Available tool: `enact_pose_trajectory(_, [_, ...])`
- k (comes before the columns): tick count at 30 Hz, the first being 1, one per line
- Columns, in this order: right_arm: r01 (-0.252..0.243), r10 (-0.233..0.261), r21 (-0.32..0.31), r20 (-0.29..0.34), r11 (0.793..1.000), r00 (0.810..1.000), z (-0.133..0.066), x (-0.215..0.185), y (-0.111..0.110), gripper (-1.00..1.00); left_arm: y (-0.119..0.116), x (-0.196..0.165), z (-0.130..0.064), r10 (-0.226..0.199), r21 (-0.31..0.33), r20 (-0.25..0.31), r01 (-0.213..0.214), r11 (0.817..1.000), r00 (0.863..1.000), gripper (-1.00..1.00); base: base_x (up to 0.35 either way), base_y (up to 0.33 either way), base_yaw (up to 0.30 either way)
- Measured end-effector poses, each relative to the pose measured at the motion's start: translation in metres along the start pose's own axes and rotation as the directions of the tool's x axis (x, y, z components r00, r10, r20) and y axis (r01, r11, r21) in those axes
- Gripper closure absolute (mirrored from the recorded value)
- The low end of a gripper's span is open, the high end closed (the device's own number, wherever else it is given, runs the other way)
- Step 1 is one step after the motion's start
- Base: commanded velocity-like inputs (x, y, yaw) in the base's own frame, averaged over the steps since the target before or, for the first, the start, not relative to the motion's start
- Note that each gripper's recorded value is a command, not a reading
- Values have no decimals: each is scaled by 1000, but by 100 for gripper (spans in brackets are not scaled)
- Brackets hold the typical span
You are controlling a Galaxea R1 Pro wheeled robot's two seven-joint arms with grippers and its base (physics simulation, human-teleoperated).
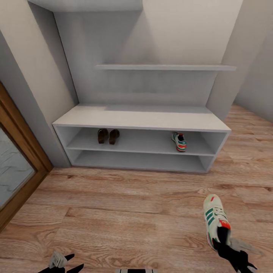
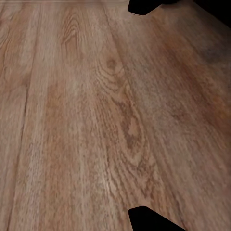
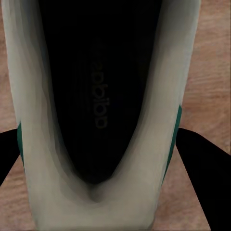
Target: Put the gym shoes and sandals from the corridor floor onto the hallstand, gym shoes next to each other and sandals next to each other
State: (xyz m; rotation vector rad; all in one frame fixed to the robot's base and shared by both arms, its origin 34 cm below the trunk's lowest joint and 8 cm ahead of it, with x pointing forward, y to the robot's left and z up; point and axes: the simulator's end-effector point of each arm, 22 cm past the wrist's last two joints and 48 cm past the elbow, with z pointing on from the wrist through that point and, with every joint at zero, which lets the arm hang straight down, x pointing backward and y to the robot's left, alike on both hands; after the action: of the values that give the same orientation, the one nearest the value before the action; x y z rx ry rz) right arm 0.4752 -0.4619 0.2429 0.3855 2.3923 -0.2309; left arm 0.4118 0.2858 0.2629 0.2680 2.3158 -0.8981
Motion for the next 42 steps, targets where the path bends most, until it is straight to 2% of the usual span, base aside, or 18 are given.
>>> enact_pose_trajectory(2, [13,-13,-53,1,999,1000,2,-1,41,100,-2,0,0,1,9,-1,-1,1000,1000,-100,0,0,0])
enact_pose_trajectory(3, [24,-24,-89,4,996,1000,2,-4,74,100,-5,0,-1,1,23,-2,-1,1000,1000,-100,0,0,0])
enact_pose_trajectory(6, [38,-39,-131,-8,991,999,2,-6,122,100,-9,1,-3,3,49,-5,-3,999,1000,-100,0,0,0])
enact_pose_trajectory(7, [49,-53,-151,-20,987,998,2,-10,149,100,-10,0,-6,6,63,-8,-6,998,1000,-100,0,0,0])
enact_pose_trajectory(13, [100,-119,-208,-77,973,990,-4,-36,241,100,-12,0,-15,14,92,-15,-12,996,1000,-100,0,0,0])
enact_pose_trajectory(16, [110,-132,-231,-85,967,988,-8,-49,268,100,-12,0,-16,15,96,-17,-13,995,1000,-100,0,0,0])
enact_pose_trajectory(17, [110,-136,-254,-88,961,987,-12,-62,291,100,-12,1,-16,16,98,-19,-14,995,1000,-100,0,0,0])
enact_pose_trajectory(19, [116,-144,-274,-85,955,986,-18,-93,323,100,-13,1,-17,17,101,-20,-15,995,1000,-100,0,0,0])
enact_pose_trajectory(20, [126,-153,-270,-82,955,985,-19,-110,331,100,-13,2,-17,18,101,-21,-15,995,1000,-100,0,0,0])
enact_pose_trajectory(22, [139,-167,-251,-91,958,982,-21,-131,337,100,-13,2,-17,18,102,-22,-16,995,1000,-100,0,0,0])
enact_pose_trajectory(23, [161,-189,-206,-126,965,974,-21,-156,336,100,-14,2,-17,18,104,-24,-16,994,1000,-100,0,0,0])
enact_pose_trajectory(24, [168,-184,-196,-69,966,980,-26,-196,342,100,-14,2,-17,19,104,-24,-16,994,1000,-100,0,0,0])
enact_pose_trajectory(25, [165,-183,-194,-80,967,980,-26,-195,342,100,-14,3,-17,19,104,-24,-16,994,1000,-100,0,0,0])
enact_pose_trajectory(26, [167,-180,-177,-58,970,982,-28,-223,343,100,-14,3,-17,19,104,-27,-16,994,999,-100,0,0,0])
enact_pose_trajectory(27, [179,-181,-131,-1,975,984,-34,-262,340,100,-15,3,-16,19,106,-27,-16,994,999,-100,0,0,0])
enact_pose_trajectory(28, [175,-176,-95,-1,980,984,-33,-269,333,100,-15,4,-16,19,106,-28,-16,994,999,-100,0,0,0])
enact_pose_trajectory(35, [168,-168,-66,4,984,986,-33,-276,327,100,-15,4,-16,19,106,-31,-15,994,999,-100,0,0,0])
enact_pose_trajectory(42, [168,-168,-12,3,986,986,-32,-277,315,100,-17,11,-16,36,116,-60,-29,993,998,-100,0,0,0])
